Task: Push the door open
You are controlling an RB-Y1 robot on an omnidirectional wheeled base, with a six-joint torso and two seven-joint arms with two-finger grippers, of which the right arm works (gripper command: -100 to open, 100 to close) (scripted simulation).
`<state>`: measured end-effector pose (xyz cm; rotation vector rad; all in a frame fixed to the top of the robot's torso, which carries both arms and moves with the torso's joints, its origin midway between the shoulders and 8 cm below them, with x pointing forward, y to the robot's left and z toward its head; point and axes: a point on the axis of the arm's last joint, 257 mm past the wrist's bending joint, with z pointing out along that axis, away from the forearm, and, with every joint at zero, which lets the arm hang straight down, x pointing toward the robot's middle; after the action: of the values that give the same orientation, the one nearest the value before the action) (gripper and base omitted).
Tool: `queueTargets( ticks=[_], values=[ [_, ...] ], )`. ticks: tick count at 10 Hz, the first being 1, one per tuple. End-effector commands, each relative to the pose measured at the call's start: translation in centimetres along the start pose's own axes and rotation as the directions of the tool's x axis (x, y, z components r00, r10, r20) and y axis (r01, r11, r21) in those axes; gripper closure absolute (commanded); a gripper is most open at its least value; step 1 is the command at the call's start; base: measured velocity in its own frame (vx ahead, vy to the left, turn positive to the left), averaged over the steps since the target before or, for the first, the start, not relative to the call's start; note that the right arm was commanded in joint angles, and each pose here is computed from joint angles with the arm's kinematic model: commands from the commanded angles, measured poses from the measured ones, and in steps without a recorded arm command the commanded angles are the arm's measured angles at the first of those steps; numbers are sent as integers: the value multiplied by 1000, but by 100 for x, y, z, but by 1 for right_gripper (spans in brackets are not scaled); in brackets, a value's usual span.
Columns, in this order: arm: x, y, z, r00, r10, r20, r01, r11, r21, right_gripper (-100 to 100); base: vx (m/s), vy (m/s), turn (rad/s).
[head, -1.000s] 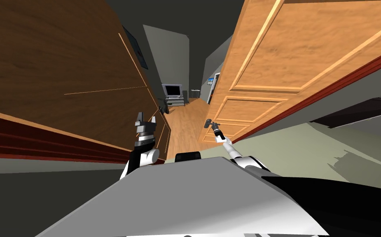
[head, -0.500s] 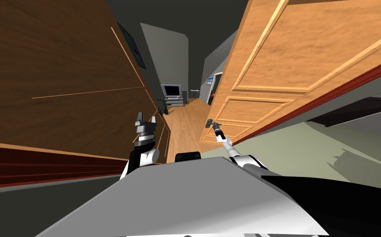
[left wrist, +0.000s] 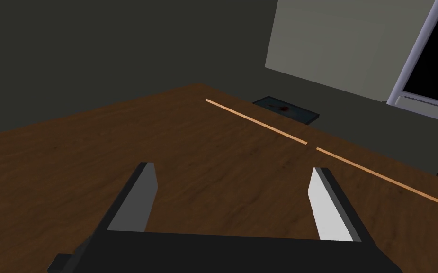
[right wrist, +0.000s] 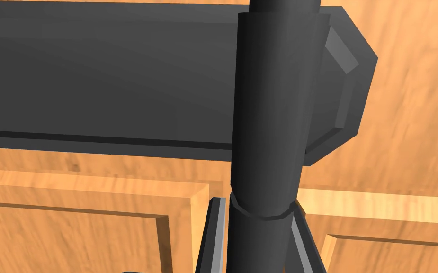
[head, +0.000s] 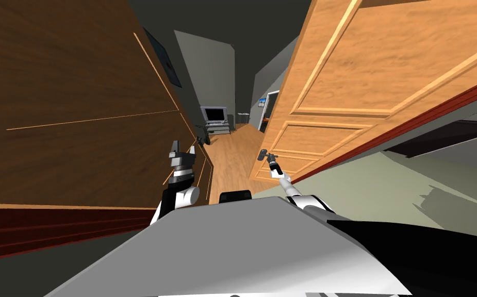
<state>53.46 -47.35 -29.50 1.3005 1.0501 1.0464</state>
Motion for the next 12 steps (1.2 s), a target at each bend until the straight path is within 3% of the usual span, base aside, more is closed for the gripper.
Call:
queueTargets(
  ticks=[1, 9, 12],
  values=[
    [-158, 99, 35, 1000, -7, 28, 8, 1000, -14, 100, 130, 72, -48],
    [-443, 22, 29, 993, 3, 116, -4, 1000, 1, 100, 157, 58, -43],
    [-568, 15, -17, 990, 1, 139, -1, 1000, 5, 100, 127, 13, -38]
  ],
)
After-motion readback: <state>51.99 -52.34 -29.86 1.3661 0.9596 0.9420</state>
